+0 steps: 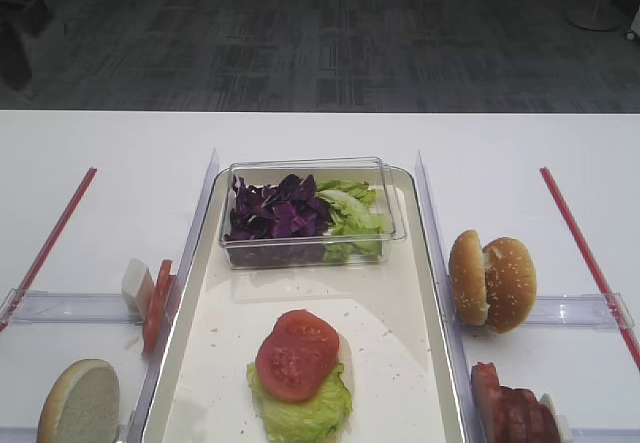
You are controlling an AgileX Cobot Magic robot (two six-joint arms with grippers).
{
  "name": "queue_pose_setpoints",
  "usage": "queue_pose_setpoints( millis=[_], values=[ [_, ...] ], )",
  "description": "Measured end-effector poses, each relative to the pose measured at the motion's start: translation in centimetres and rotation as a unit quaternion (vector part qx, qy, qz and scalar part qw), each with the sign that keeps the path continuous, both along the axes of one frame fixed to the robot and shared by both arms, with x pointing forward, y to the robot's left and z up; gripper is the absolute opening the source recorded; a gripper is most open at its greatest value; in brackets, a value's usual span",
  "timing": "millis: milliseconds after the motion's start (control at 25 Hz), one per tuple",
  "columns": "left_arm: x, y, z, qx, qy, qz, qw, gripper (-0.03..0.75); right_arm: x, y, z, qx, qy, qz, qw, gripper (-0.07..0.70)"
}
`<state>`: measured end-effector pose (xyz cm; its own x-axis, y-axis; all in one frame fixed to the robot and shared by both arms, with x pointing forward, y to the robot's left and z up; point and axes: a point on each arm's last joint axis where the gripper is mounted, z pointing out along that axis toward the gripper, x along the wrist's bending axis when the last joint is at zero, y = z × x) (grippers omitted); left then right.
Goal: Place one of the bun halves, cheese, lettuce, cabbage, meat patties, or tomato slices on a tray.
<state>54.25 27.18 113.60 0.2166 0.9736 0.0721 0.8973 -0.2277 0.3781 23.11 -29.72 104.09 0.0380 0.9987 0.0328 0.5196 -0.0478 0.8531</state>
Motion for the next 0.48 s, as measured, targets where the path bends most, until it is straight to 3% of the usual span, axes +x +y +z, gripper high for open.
queue_pose_setpoints(
  millis=[280,480],
  values=[
    [-5.1,0.8,3.7,0.002,-0.065,0.006,0.9979,0.241,0.0,0.0,0.0,-0.002,0.0,0.001,1.0,0.364],
    [-9.2,1.3,4.2,-0.002,-0.085,0.009,0.9963,0.241,0.0,0.0,0.0,-0.002,0.0,0.001,1.0,0.364]
  ],
)
